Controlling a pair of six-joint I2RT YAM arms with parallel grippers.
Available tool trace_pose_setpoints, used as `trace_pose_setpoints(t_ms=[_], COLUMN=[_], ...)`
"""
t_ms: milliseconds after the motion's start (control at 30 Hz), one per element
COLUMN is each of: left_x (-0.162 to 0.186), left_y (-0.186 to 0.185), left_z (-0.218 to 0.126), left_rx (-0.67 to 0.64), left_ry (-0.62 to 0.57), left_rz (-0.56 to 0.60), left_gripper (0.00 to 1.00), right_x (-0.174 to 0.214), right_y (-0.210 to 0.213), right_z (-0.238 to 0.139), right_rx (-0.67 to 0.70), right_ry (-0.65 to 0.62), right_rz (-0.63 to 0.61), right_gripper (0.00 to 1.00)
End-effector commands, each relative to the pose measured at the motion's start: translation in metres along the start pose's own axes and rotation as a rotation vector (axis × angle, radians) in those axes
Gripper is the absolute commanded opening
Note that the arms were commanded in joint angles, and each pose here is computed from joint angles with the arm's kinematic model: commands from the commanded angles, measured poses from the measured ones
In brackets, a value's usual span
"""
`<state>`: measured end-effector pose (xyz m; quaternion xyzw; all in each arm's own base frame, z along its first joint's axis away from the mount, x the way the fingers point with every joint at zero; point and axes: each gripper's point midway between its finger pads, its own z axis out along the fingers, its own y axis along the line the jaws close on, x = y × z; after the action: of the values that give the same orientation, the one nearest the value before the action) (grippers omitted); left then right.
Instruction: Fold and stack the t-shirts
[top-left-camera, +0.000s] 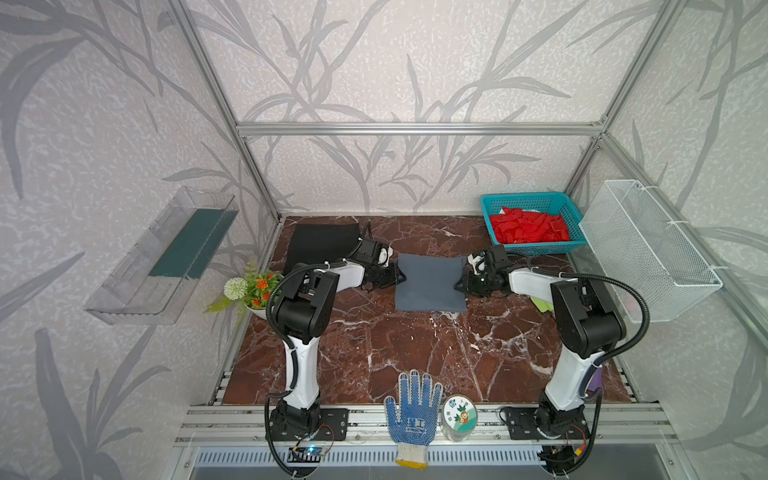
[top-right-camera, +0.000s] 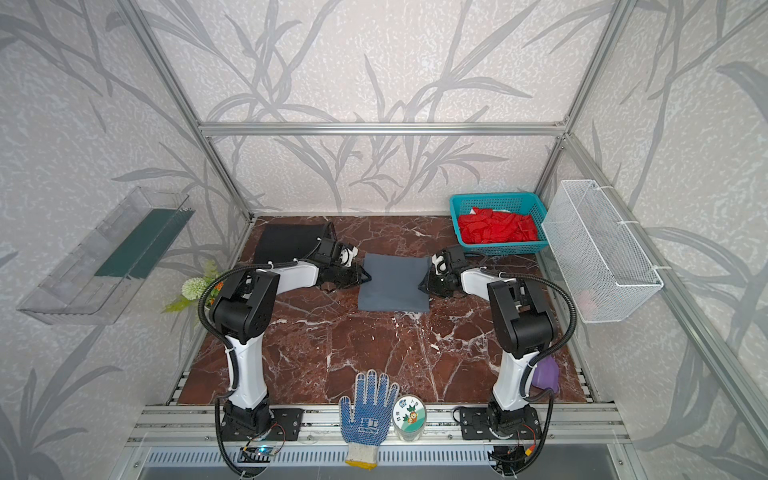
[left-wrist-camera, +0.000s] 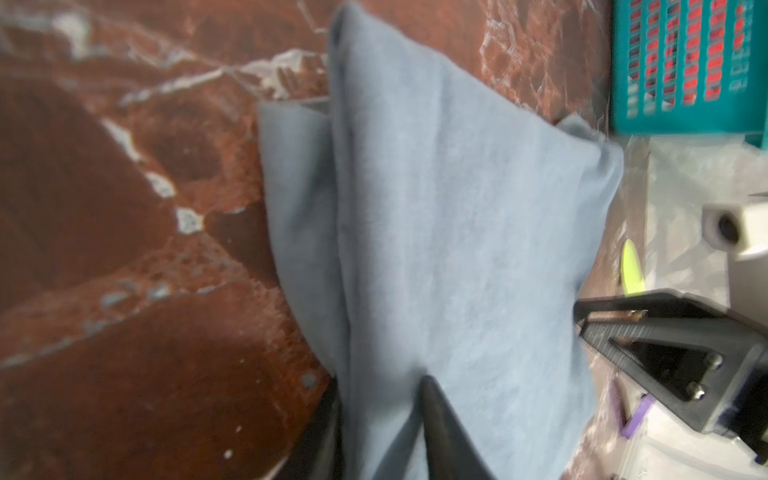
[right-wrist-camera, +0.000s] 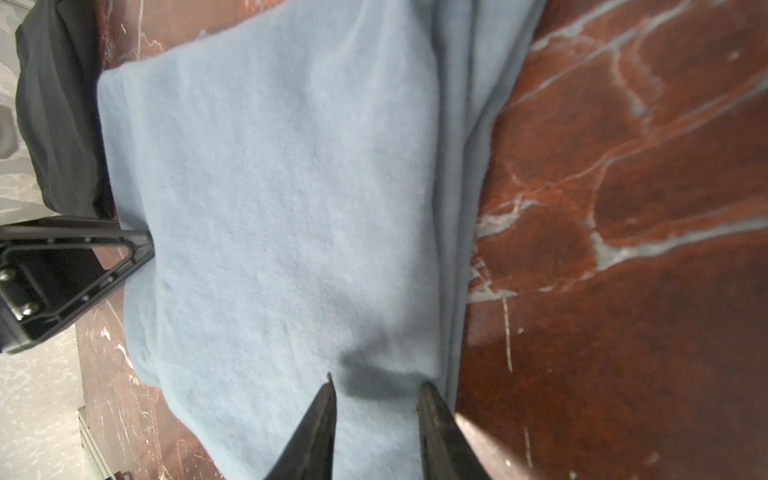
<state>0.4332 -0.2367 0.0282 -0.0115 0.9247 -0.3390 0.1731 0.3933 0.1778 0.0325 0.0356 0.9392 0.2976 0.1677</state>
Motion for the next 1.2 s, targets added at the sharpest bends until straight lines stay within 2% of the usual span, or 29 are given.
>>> trace_pose_setpoints(t_ms=[0,67,133,200,333,467,667,767,1000,1167], left_x=[0.005,-0.004,-0.015,-0.025,-0.043,-0.064,-0.099,-0.118,-0.157,-0.175], left_y=[0.001,-0.007,-0.014,-0.015,-0.008,0.007,0.033,0.046,0.052,0.046], left_z=[0.006,-0.001,-0.014,-0.031,-0.071,-0.114,-0.161,-0.179,-0.206,-0.222], left_rx=[-0.019,-0.031,-0.076,-0.154,-0.29,-0.475,-0.763,-0.89,-1.045,-1.085], left_ry=[0.052,0.064,0.076,0.092,0.144,0.156,0.169,0.136,-0.022,-0.095], left_rz=[-0.019,0.012,0.057,0.099,0.111,0.166,0.277,0.314,0.382,0.41], left_gripper=[0.14,0.01,0.0,0.0,0.0,0.0,0.0,0.0,0.0,0.0], right_x=[0.001,-0.005,-0.009,-0.011,-0.006,0.009,0.03,0.037,0.04,0.043], right_y=[0.008,0.018,0.028,0.038,0.068,0.095,0.112,0.112,0.113,0.113], right_z=[-0.006,-0.015,-0.026,-0.038,-0.071,-0.094,-0.107,-0.108,-0.113,-0.113], right_rx=[-0.038,-0.063,-0.089,-0.113,-0.153,-0.185,-0.268,-0.278,-0.274,-0.279], right_ry=[-0.002,-0.031,-0.059,-0.091,-0.171,-0.227,-0.228,-0.222,-0.232,-0.22], right_rz=[-0.01,-0.036,-0.058,-0.081,-0.176,-0.259,-0.247,-0.241,-0.256,-0.251], right_gripper=[0.35,0.37,0.42,0.55,0.98,0.99,0.99,0.99,0.99,0.99])
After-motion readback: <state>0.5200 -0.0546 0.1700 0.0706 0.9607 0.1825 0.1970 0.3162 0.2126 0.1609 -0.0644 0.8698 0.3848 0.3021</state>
